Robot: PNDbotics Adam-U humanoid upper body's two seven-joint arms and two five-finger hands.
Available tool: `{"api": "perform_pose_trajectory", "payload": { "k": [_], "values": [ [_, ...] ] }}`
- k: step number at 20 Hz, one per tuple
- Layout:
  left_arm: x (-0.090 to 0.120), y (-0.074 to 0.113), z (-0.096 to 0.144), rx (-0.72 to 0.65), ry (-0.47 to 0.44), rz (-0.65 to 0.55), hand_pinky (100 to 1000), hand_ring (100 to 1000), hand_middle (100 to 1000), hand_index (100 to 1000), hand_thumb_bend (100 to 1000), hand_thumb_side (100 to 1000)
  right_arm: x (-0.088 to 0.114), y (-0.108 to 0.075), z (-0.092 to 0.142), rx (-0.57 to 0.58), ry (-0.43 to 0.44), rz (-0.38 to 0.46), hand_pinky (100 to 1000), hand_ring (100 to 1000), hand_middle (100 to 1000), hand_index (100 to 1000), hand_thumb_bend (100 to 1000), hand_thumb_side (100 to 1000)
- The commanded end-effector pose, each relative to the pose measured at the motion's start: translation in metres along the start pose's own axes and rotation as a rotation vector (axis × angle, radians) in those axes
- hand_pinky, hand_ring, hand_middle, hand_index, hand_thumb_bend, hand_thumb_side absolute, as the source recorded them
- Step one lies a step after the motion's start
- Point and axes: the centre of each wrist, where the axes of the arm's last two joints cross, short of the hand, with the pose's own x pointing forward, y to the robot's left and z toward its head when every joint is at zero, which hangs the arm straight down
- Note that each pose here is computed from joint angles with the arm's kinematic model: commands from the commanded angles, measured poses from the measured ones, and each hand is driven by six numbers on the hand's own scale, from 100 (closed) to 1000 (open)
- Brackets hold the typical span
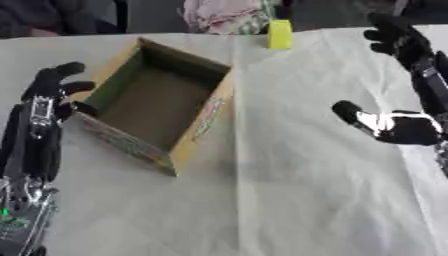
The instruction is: Pick up objects on the table and place them in the box.
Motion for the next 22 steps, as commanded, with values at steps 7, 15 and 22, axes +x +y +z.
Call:
{"api": "perform_pose_trajectory", "payload": {
  "k": [7,15,22],
  "values": [
    [0.010,0.001,-0.004,-0.019,-0.044,-0.015,510,734,780,814,407,918,0.004,-0.032,-0.011,0.050,-0.051,0.086,896,934,979,1000,546,476],
    [0.023,-0.005,-0.013,-0.066,-0.107,-0.012,512,734,780,815,406,911,0.010,-0.081,-0.027,0.178,-0.131,0.156,896,938,974,1000,518,447],
    [0.046,-0.012,-0.028,-0.109,-0.228,0.010,517,728,769,811,408,887,0.006,-0.130,-0.043,0.248,-0.121,0.216,893,936,962,1000,522,436]
  ]
}}
